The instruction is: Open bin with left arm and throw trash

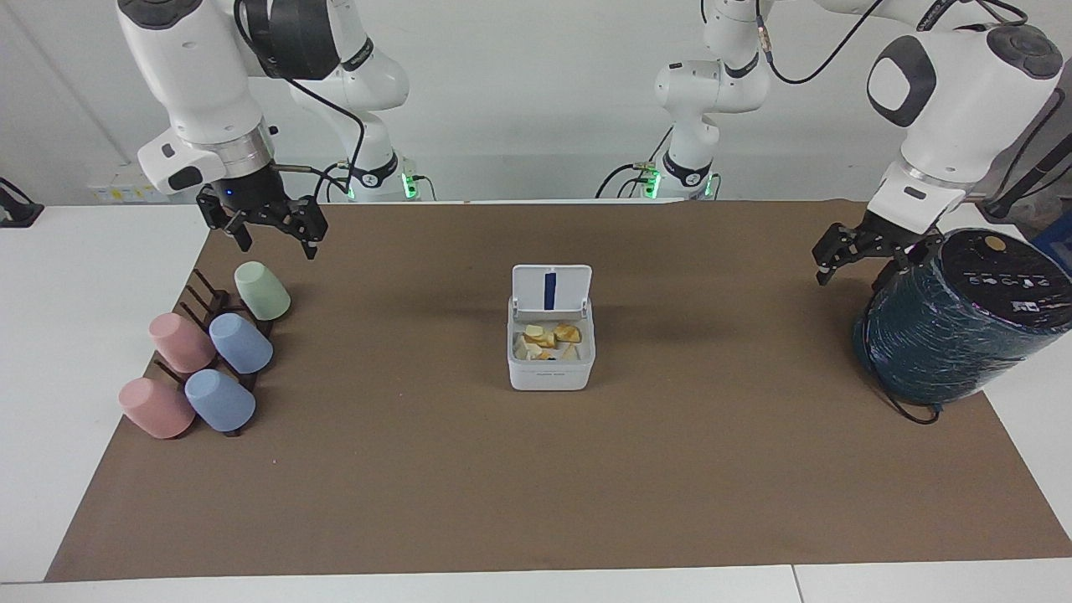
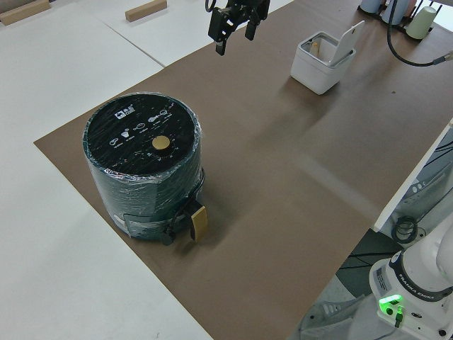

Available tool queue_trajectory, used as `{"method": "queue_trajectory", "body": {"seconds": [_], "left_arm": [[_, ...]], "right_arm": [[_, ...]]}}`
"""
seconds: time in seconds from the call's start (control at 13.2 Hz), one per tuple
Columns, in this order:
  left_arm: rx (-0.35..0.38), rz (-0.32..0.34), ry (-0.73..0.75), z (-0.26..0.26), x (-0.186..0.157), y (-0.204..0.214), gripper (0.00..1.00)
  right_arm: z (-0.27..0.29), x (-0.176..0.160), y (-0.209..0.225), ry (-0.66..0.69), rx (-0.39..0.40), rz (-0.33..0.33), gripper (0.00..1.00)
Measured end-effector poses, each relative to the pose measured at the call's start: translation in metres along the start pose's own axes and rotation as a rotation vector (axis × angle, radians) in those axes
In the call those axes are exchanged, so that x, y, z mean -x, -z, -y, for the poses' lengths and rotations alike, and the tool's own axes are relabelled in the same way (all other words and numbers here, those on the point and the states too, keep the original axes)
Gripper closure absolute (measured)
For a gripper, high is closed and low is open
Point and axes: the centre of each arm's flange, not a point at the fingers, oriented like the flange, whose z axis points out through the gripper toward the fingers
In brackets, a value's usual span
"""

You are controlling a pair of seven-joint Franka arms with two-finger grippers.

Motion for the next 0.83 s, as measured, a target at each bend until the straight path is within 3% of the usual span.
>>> {"method": "queue_trajectory", "body": {"seconds": [0.83], "left_arm": [[0.0,0.0,0.0,0.0001,0.0,0.0,0.0]], "right_arm": [[-0.0022,0.0003,-0.0063,0.031,-0.05,0.007,0.0]]}}
